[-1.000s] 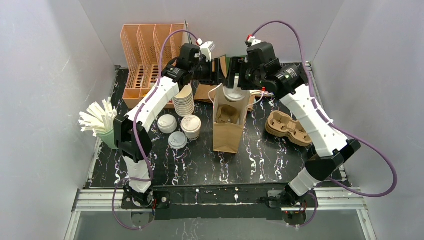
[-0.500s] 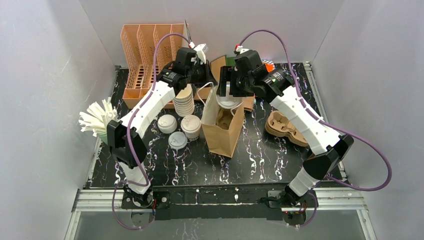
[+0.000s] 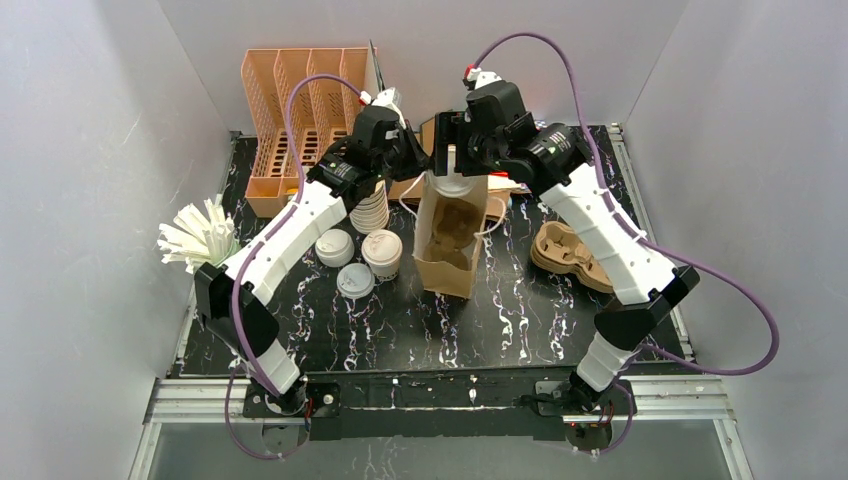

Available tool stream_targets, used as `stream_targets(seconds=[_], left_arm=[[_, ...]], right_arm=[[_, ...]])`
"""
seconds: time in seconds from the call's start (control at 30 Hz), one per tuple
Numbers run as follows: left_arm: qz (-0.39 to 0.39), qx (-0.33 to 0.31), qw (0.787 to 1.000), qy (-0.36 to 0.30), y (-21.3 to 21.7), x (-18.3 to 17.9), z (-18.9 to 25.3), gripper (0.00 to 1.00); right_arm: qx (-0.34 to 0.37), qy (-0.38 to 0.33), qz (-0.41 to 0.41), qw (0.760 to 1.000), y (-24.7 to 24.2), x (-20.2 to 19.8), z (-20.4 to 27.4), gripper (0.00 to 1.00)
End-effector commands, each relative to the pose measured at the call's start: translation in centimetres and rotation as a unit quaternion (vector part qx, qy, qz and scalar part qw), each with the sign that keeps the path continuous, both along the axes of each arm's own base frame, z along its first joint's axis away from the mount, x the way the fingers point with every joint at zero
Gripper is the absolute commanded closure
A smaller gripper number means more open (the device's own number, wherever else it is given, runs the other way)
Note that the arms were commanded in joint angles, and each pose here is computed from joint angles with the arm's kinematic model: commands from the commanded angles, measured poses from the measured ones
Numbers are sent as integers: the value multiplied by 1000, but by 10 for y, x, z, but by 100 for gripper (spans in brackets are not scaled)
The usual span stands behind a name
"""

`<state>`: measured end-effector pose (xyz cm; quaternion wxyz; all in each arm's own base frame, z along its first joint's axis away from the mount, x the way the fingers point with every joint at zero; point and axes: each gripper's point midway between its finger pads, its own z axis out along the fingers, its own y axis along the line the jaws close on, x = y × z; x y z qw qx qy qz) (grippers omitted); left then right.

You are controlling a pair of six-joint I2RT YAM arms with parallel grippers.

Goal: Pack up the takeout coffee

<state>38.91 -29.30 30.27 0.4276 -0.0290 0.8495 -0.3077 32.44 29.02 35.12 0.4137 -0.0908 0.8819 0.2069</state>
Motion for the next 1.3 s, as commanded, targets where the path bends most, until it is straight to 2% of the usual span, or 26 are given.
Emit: stream_targets(seconds=[0.0,0.23,0.43,0.57,0.77,0.9,1.0,1.13,1.27], left_arm=[[58,-18,998,10,0,7,10,100],[128,-37,991,28,1,23,14,100],[173,-38,984,31,17,20,14,100],[207,-61,976,34,26,18,14,100],[224,-66,972,20,38,13,17,100],[216,-83,973,11,38,8,22,100],[189,-108,976,-11,29,7,32,100],[135,-128,982,-39,15,2,44,100],[68,-162,980,-94,2,-11,61,100]], right_arm=[[1,-34,5,999,1,-2,26,66],[-9,-22,-9,1000,0,-7,27,66],[-21,2,-11,1000,-3,-23,4,67],[-22,27,-8,999,3,-34,-14,67],[-26,47,-19,998,-3,-43,-46,68],[-32,50,-23,998,-5,-43,-62,68],[-35,27,-29,999,-8,-35,-69,70],[5,3,-24,1000,-9,-30,-72,74],[-12,16,-32,999,-19,-33,-83,75]])
